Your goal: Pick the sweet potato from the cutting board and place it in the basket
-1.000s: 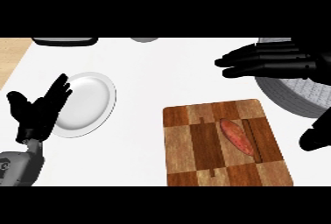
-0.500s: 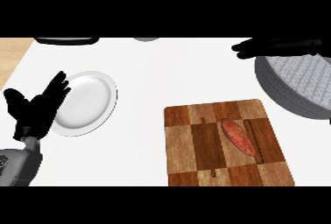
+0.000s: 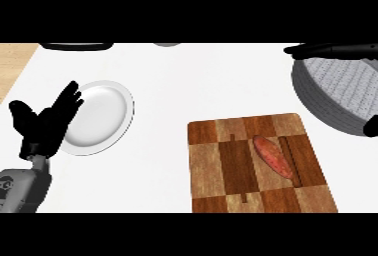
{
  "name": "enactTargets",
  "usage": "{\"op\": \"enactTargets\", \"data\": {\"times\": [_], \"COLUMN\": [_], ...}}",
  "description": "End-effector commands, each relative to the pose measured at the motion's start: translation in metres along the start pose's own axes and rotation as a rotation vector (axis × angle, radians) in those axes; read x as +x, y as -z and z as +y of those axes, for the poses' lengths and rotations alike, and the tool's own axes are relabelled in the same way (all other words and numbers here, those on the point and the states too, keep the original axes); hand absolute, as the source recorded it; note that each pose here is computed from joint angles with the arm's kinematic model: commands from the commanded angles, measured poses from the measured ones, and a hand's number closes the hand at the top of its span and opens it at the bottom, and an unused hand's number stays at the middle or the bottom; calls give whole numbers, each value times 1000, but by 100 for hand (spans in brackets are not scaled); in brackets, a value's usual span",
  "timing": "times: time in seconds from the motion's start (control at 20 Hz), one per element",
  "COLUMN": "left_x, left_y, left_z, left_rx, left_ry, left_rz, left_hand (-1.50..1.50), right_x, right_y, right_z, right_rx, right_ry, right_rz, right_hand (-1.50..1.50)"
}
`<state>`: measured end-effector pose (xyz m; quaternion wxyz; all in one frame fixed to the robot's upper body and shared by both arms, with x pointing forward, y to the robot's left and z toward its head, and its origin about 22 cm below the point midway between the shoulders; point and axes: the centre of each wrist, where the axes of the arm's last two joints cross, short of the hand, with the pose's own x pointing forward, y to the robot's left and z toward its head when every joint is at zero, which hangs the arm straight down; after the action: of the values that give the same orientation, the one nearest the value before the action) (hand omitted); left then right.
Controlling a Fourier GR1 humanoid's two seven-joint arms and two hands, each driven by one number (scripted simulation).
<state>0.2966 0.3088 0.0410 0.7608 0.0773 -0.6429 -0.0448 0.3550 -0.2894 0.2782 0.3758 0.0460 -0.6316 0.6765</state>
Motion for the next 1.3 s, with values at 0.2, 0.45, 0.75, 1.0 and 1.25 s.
{"op": "enactTargets", "data": {"times": [0.2,0.45,0.75,1.0,1.25], "left_x": [-8,-5,-3,-3,-7], "left_y": [-6,-4,1,-5,-13], "left_z": [11,-4,7,6,5], "left_rx": [7,-4,13,18,-3], "left_ry": [13,-4,-2,5,14], "left_rz": [5,15,-4,6,3], "left_hand": [0,0,0,0,0], "right_x": [-43,-76,-97,-105,-117], "right_y": [3,13,46,77,81], "right_z": [42,103,157,164,169], "right_rx": [97,70,23,113,182], "right_ry": [129,135,258,167,128], "right_rz": [-166,-187,-245,-178,-135], "right_hand": [-150,-150,-150,-150,-150]}}
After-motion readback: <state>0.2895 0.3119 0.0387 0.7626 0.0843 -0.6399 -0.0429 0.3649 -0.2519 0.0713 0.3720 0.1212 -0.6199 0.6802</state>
